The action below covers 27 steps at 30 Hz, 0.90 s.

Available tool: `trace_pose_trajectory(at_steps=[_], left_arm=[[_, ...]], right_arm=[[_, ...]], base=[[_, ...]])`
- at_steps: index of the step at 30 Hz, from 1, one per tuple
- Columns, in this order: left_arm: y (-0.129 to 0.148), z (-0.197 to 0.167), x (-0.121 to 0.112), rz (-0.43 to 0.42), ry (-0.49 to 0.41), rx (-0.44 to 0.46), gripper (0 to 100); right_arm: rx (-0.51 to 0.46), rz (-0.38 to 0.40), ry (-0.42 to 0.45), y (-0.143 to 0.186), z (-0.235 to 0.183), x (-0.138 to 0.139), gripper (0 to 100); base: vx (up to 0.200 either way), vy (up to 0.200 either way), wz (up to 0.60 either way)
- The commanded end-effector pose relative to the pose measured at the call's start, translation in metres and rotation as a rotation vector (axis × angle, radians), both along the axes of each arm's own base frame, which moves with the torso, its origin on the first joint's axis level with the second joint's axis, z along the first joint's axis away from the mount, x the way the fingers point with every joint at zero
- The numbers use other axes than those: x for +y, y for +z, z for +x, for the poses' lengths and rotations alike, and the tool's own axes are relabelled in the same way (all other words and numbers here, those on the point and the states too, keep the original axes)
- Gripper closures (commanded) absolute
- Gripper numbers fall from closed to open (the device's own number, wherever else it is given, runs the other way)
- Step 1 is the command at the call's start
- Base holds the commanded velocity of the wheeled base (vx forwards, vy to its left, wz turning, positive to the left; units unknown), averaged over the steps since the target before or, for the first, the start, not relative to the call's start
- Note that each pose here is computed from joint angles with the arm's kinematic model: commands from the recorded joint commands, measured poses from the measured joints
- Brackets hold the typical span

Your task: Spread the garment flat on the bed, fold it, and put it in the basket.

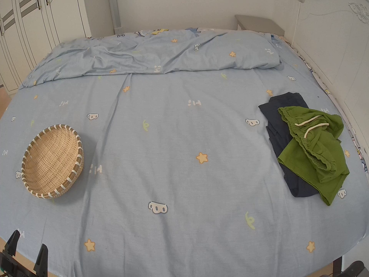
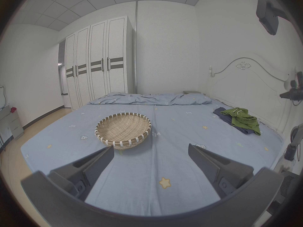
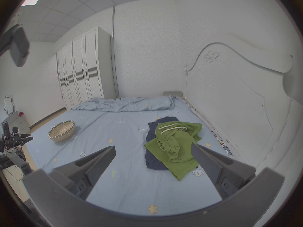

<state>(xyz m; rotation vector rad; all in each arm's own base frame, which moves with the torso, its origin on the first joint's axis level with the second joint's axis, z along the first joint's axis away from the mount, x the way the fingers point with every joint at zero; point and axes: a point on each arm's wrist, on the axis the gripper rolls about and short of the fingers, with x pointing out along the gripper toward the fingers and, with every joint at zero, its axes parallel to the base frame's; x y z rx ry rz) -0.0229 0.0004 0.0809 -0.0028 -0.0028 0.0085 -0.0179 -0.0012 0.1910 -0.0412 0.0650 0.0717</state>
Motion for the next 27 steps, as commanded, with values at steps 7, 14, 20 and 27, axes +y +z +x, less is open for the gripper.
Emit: trace_pose_trajectory(at_steps=[7, 14, 20, 27], left_arm=[[-0.005, 0.000, 0.000, 0.000, 0.001, 0.001, 0], [-0.005, 0.000, 0.000, 0.000, 0.001, 0.001, 0], [-0.005, 0.000, 0.000, 0.000, 0.001, 0.001, 0], [-0.005, 0.000, 0.000, 0.000, 0.001, 0.001, 0]], right_arm=[[0.522, -0.186, -0.011, 0.054, 0.201, 0.044, 0], [0.561, -0.258, -0.152, 0.028, 0.277, 0.062, 0], [0.580, -0.290, -0.209, 0.006, 0.316, 0.075, 0], [0.623, -0.319, -0.244, -0.021, 0.354, 0.083, 0]], base=[[0.000, 0.000, 0.00], [0.000, 0.000, 0.00], [0.000, 0.000, 0.00], [0.000, 0.000, 0.00]])
